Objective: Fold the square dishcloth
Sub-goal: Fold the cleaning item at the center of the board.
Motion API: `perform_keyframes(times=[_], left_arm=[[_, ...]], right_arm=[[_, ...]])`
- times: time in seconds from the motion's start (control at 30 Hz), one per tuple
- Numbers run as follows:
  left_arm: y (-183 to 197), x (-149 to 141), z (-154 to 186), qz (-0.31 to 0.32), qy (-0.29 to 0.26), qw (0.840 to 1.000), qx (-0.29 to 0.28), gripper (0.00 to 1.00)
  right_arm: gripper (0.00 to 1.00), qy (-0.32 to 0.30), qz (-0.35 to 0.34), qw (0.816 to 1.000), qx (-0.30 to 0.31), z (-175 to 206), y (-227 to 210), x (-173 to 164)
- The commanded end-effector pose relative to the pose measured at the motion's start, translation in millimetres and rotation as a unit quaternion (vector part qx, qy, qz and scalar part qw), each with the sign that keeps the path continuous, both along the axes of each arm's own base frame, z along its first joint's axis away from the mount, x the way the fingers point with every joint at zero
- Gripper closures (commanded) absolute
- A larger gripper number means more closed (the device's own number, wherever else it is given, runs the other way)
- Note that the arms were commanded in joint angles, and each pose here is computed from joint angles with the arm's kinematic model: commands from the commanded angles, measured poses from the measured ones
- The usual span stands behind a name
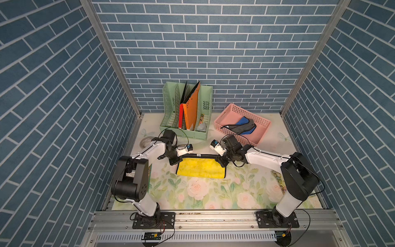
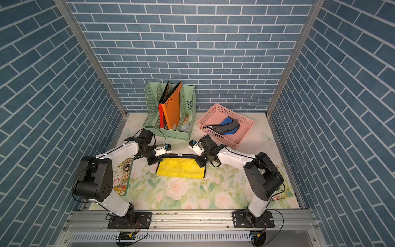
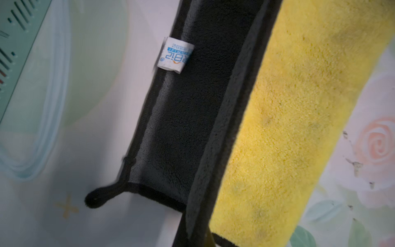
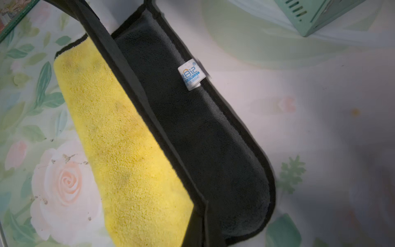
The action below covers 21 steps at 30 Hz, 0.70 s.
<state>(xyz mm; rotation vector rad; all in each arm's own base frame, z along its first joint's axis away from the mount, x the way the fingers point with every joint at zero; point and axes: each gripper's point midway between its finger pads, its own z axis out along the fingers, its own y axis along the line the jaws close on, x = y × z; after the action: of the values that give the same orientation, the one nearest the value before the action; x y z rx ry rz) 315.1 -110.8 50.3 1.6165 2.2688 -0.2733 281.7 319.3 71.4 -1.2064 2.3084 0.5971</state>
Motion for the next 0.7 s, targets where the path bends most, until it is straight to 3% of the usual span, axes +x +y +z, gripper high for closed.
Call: perform_keyframes(times=[0.0,0.17,0.23,0.27,0.4,0.43,0.57,0.6,0.67], left_arm=[[10,-1,-11,0.017,0.016,0.999,0.022,1.00],[13,-8,-25,0.019,0.024,0.999,0.031,1.00],[16,-9,-29,0.023,0.020,0.999,0.037,1.00],[17,-6,-30,0.028,0.013,0.999,0.040,0.98],[23,20,-27,0.087,-0.043,0.994,0.043,0.93],[24,23,-23,0.095,-0.052,0.993,0.041,0.91],[26,29,-9,0.120,-0.076,0.989,0.038,0.68],[27,30,-4,0.122,-0.083,0.988,0.039,0.59],[32,31,9,0.125,-0.101,0.986,0.048,0.51]], right_arm=[[1.00,0.009,0.017,1.000,-0.018,-10,2,5],[1.00,0.022,0.014,0.999,-0.027,-26,7,15],[0.94,0.024,0.005,0.999,-0.024,-28,6,19],[0.84,0.021,-0.003,1.000,-0.022,-28,4,23],[0.15,-0.002,-0.055,0.998,-0.022,-19,-11,48],[0.09,-0.018,-0.081,0.996,-0.023,-12,-19,59],[0.04,-0.078,-0.142,0.986,0.027,36,-36,74],[0.06,-0.079,-0.149,0.985,0.035,43,-37,71],[0.14,-0.060,-0.160,0.985,0.038,45,-38,59]])
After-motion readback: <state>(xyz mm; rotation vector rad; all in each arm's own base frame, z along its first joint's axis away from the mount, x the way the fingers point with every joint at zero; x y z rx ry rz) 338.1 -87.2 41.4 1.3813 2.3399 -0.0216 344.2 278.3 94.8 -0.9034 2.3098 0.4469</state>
